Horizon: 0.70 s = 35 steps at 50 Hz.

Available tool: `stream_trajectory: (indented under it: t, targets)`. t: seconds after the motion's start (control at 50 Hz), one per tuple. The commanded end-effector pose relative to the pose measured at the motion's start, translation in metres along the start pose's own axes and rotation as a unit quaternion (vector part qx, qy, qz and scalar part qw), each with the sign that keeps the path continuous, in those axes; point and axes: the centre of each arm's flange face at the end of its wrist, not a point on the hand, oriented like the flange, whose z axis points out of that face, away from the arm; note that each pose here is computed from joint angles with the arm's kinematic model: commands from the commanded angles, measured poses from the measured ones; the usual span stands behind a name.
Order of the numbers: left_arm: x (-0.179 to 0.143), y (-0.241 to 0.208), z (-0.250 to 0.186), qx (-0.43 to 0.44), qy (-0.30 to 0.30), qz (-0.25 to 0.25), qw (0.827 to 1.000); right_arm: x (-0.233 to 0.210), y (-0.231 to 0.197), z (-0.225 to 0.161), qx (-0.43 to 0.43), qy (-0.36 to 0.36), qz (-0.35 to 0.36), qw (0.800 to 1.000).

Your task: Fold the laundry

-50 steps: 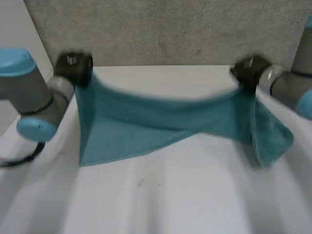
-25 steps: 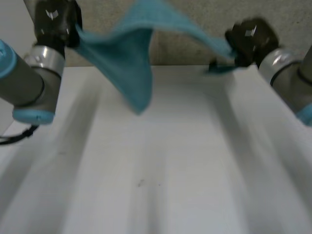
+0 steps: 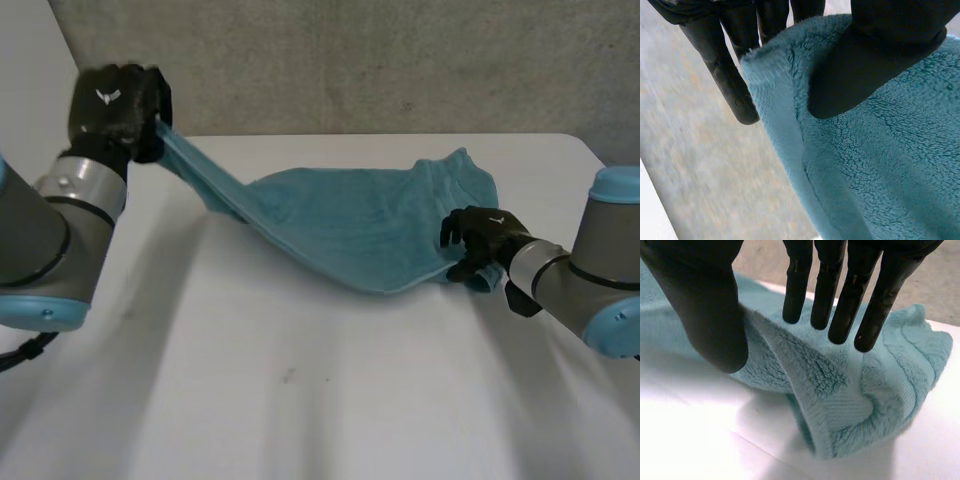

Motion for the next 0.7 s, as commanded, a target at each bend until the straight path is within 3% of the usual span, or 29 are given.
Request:
stream_trajectory:
  t: [0.02,0.34,0.7]
  targets:
    - [0.003,-0.046,-0.005,0.056,0.005,-0.022,0.998,-0.002,0.007,-0.016,0.000,0.009,0.040,0.999]
    - [0.003,-0.114,0.002,0.119,0.011,-0.038,0.992,0.001,0.025,-0.020,-0.012,0.037,0.050,0.998]
    - [-0.003,-0.133,0.001,0.139,0.006,-0.055,0.989,0.030,0.016,0.006,0.032,0.087,0.046,0.995]
